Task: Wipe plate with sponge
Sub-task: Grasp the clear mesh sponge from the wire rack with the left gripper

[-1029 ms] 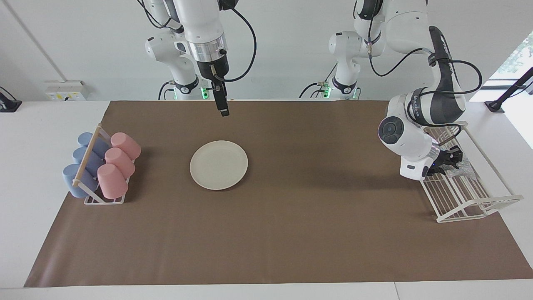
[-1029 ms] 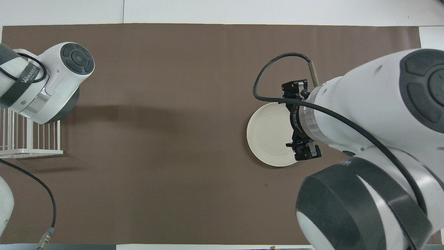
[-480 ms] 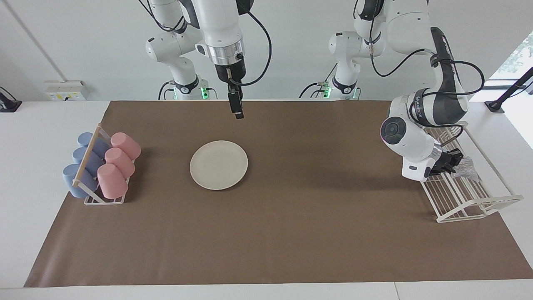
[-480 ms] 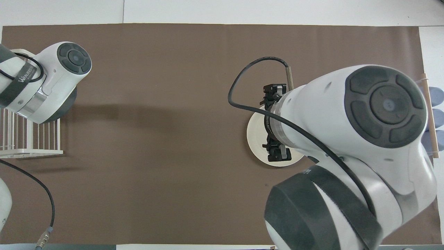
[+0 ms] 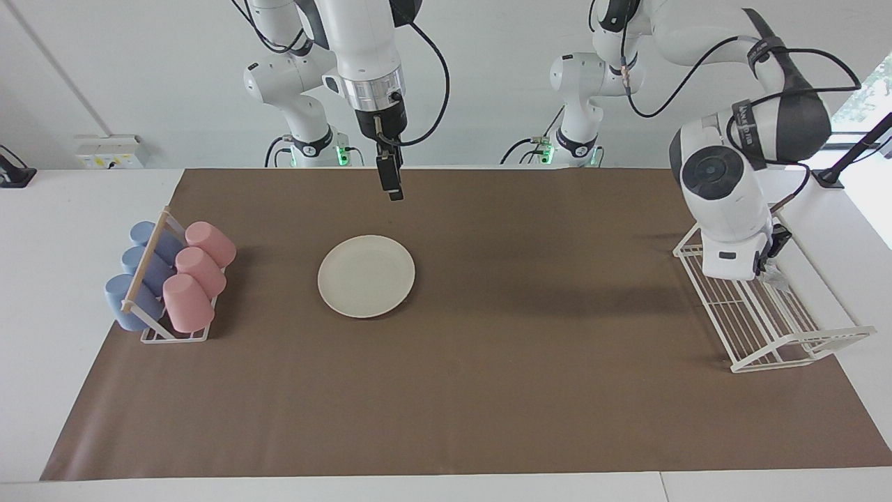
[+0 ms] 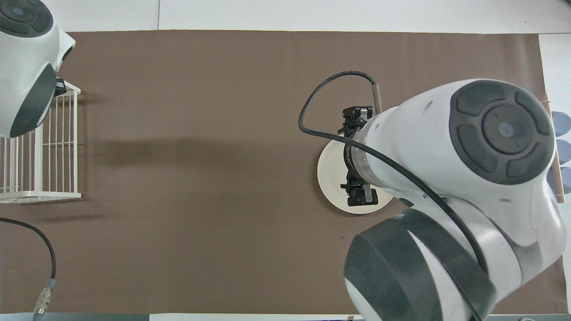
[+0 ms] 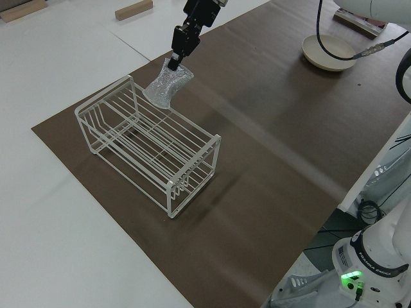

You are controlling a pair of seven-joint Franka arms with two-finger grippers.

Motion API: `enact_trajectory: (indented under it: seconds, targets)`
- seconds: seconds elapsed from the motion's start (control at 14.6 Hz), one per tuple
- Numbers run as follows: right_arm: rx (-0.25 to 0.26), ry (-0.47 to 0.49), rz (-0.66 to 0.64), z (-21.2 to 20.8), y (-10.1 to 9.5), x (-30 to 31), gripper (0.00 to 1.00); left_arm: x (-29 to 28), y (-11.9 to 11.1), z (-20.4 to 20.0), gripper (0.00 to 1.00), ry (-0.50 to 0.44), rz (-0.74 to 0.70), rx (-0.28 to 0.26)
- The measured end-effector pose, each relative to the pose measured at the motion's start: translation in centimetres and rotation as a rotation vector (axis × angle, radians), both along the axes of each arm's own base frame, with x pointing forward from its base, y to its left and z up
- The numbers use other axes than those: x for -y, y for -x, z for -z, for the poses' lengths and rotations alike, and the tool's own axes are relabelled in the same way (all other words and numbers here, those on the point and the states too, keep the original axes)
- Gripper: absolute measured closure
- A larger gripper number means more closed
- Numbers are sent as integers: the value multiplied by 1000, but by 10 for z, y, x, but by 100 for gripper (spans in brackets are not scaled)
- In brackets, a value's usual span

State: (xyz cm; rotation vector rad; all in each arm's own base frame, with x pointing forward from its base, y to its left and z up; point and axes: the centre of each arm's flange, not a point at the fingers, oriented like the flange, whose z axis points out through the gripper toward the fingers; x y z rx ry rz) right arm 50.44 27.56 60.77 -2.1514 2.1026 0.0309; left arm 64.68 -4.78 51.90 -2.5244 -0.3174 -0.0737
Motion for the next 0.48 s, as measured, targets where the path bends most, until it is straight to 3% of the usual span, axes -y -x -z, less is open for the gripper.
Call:
enact_trajectory:
  seconds: [0.14, 0.27, 0.48]
  targets:
    - [-3, 1, -3, 1, 1, -2, 0, 20, 10, -21, 96, 168, -43, -27]
    - [-16, -24, -4, -1, 3, -5, 0, 35, 20, -43, 96, 400, -79, -33]
    - [-94, 13, -18, -4, 1, -13, 0, 25, 40, -86, 96, 715, -137, -24]
